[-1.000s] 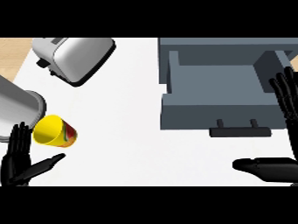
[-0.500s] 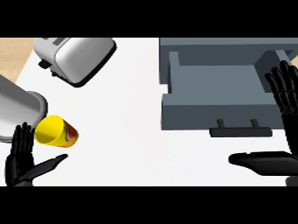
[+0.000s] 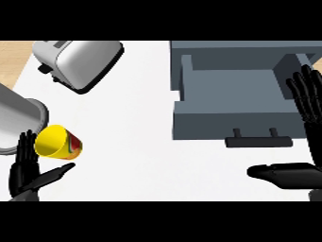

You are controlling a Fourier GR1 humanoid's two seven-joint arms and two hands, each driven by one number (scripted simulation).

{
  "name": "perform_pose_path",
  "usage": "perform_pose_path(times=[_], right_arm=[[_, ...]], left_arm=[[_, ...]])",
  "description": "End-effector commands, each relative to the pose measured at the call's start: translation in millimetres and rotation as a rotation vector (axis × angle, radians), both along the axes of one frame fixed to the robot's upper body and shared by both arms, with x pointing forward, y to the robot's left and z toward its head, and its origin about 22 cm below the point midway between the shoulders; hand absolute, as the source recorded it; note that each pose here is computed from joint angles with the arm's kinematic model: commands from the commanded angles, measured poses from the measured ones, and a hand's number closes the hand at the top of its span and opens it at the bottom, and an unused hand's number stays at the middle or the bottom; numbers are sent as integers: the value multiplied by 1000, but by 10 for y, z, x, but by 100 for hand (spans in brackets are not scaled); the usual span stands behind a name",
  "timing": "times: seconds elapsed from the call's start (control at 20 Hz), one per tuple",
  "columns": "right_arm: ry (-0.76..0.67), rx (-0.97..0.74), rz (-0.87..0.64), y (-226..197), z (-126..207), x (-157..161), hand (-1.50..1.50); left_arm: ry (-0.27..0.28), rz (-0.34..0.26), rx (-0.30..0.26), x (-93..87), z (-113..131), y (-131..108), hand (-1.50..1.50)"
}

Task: Pick up the cup, place it into the drawer and close the drawer

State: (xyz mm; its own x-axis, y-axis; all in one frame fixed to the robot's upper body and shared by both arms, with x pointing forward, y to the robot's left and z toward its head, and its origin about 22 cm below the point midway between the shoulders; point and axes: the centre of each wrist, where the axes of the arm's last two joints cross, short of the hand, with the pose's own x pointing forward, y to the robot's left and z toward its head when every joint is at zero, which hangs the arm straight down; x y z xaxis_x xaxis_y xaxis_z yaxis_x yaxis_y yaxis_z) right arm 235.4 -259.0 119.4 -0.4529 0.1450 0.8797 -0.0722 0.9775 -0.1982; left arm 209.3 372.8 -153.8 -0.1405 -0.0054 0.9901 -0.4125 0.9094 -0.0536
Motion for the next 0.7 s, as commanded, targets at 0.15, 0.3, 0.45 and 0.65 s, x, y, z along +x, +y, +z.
perform_pose_path(times=[0.15,0.3,0.45,0.65], right_arm=[[-2,-7,12,22,-77,16,-150],[11,5,8,-85,-14,98,-150],[9,10,16,-54,-104,-22,-150],[12,5,13,32,-80,41,-150]], left_arm=[[-60,-34,-74,119,-37,-186,-150],[-93,-82,-113,228,116,17,-150],[-132,-103,-136,162,28,-97,-150],[-168,-170,-210,295,96,-127,150]])
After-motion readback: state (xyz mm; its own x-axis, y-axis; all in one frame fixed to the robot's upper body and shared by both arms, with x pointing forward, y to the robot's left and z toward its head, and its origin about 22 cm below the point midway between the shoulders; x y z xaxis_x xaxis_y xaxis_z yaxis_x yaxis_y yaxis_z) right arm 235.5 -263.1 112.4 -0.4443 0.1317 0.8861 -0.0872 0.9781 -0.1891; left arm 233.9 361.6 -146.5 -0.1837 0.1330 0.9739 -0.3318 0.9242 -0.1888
